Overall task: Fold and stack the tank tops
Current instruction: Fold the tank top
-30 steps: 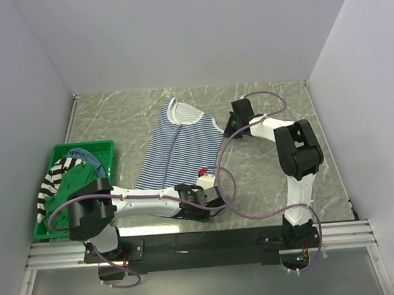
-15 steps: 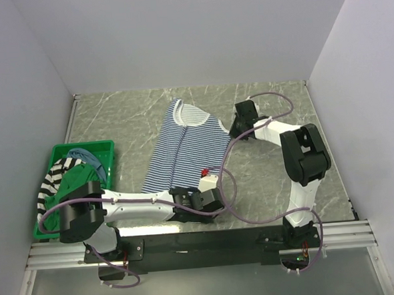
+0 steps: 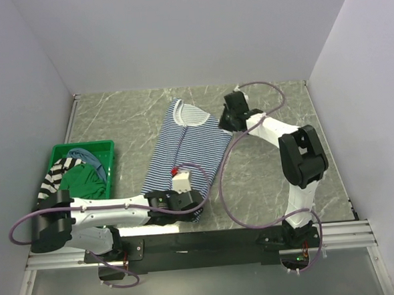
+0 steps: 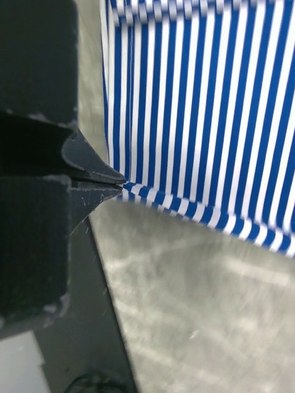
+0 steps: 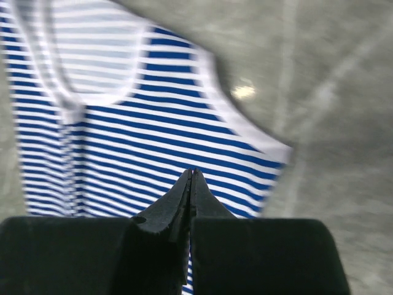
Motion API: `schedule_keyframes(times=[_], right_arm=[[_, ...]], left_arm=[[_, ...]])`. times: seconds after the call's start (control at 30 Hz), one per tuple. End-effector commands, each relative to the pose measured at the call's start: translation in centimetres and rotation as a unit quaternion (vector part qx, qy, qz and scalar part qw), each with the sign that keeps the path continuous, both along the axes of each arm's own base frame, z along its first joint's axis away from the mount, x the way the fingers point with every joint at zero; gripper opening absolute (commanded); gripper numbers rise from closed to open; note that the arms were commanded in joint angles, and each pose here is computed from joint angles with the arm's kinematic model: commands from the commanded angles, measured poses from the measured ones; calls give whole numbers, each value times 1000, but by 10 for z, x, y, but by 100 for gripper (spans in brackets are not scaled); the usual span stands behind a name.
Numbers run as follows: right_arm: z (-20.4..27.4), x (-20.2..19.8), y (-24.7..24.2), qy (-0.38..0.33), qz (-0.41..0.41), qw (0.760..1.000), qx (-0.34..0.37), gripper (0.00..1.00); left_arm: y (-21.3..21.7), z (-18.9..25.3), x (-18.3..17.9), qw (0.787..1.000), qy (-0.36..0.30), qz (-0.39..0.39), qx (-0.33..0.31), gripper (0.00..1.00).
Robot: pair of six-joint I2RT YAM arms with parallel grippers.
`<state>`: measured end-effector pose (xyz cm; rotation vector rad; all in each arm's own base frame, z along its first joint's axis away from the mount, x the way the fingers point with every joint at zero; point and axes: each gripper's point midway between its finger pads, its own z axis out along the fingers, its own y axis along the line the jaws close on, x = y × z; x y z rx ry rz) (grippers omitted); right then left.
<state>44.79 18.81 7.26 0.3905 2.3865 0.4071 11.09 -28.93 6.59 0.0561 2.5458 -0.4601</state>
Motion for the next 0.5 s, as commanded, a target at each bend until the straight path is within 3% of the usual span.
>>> schedule_keyframes(times=[0.0,0.2,0.33,0.47], right_arm=[[20,20,24,-28,10,1000,-1,0],[22,20,27,-26,4,1000,-17,0],[19,8,2,-24,-17,999,-40,24],[1,-12,-21,-5,-28,999,-46,33]], left_arm=[[28,-1,12,997,-11,71,4,1],[36,-6,12,997,-5,72,0,0],[30,-8,11,999,-5,54,6,1],[24,-7,13,999,-6,50,3,1]])
